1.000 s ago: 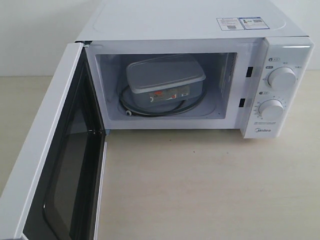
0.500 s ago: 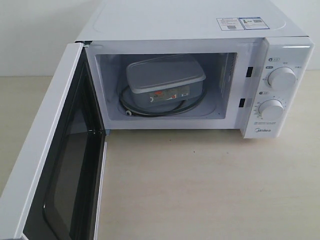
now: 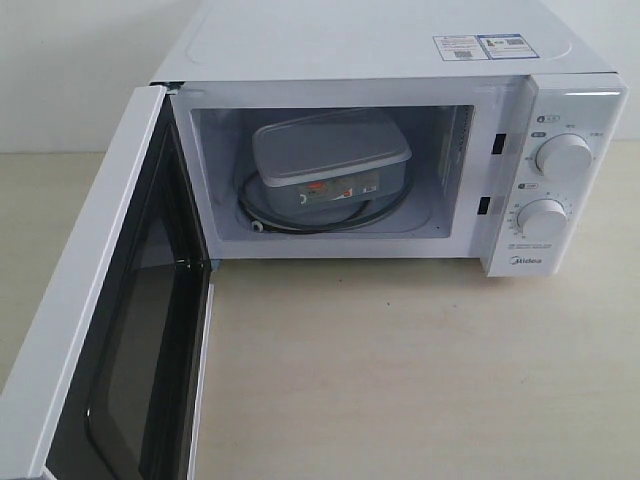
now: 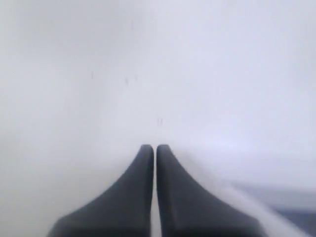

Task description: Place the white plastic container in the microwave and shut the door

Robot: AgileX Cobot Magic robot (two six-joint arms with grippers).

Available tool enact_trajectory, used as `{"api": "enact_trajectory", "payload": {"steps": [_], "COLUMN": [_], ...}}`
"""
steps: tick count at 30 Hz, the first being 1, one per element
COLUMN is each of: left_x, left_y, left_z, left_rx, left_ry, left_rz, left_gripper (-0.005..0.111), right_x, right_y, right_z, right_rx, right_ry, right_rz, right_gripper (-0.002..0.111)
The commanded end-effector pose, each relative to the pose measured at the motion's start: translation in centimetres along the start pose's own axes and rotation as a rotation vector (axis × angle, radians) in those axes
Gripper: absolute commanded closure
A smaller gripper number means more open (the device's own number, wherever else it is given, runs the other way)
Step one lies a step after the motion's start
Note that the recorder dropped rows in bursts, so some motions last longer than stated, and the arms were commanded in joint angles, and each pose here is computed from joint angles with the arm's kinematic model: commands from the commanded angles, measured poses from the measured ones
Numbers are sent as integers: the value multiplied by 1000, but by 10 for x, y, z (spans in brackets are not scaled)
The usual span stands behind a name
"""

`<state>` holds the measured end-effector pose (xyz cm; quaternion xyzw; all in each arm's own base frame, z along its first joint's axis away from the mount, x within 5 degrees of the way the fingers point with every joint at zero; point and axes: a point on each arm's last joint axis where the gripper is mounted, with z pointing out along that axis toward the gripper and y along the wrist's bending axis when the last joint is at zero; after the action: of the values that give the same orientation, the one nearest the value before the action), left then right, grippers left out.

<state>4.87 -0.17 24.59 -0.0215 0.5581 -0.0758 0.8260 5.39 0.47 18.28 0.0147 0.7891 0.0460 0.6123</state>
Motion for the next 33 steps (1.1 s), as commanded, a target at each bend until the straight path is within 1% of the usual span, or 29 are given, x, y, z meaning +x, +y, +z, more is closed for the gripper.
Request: {"api": "enact_trajectory", "payload": {"steps": [1, 2, 3, 4, 5, 6, 7, 8, 10, 11, 12, 13, 14, 15, 17, 19, 21, 24, 27, 30, 31, 32, 33], "left_x": [-77, -97, -103, -114, -114, -114, -110, -107, -98, -92, -87, -76, -67, -54, -40, -30, -23, -17, -15, -14, -14, -15, -15], "left_y": [-10, -15, -16, -20, -20, -22, -23, -23, -22, -22, -22, -25, -28, -31, -34, -35, -35, -34, -34, -36, -38, -40, -44], "left_z": [13, 30, 38, 61, 71, 94, 112, 124, 148, 160, 165, 169, 170, 170, 170, 169, 170, 172, 173, 171, 170, 170, 169], "left_rx": [22, 24, 26, 30, 30, 30, 29, 27, 21, 18, 20, 27, 34, 46, 57, 62, 78, 107, 120, 238, 282, 320, 351], "left_ry": [-123, 23, 87, 265, 356, 526, 628, 665, 670, 644, 657, 727, 800, 906, 1021, 1111, 1159, 1180, 1193, 1203, 1204, 1196, 1191], "left_rz": [34, 77, 86, 90, 97, 97, 94, 94, 93, 79, 38, -63, -123, -196, -245, -250, -227, -182, -164, -36, -13, -9, -34], "left_gripper": [102, 102, 102, 102, 102, 102, 102, 102, 102, 102, 102, 102, 102, 102, 102, 102, 102, 102, 102, 102, 102, 102, 102], "right_x": [-1, -1, -1, -1, -1, -1, -1, -1, -1, -1, -1, -1, -1, -1, -1, -1, -1, -1, -1, -1, -1, -1, -1], "right_y": [0, 0, 0, 0, 0, 0, 0, 0, 0, 0, 0, 0, 0, 0, 0, 0, 0, 0, 0, 0, 0, 0, 0], "right_z": [0, 0, 0, 0, 0, 0, 0, 0, 0, 0, 0, 0, 0, 0, 0, 0, 0, 0, 0, 0, 0, 0, 0], "right_rx": [-1, -1, -1, -1, -1, -1, -1, -1, -1, -1, -1, -1, -1, -1, -1, -1, -1, -1, -1, -1, -1, -1, -1], "right_ry": [-7, -7, -7, -7, -7, -7, -7, -7, -7, -7, -7, -7, -7, -7, -7, -7, -7, -7, -7, -7, -7, -7, -7], "right_rz": [-3, -3, -3, -3, -3, -3, -3, -3, -3, -3, -3, -3, -3, -3, -3, -3, -3, -3, -3, -3, -3, -3, -3], "right_gripper": [108, 108, 108, 108, 108, 108, 108, 108, 108, 108, 108, 108, 108, 108, 108, 108, 108, 108, 108, 108, 108, 108, 108]}}
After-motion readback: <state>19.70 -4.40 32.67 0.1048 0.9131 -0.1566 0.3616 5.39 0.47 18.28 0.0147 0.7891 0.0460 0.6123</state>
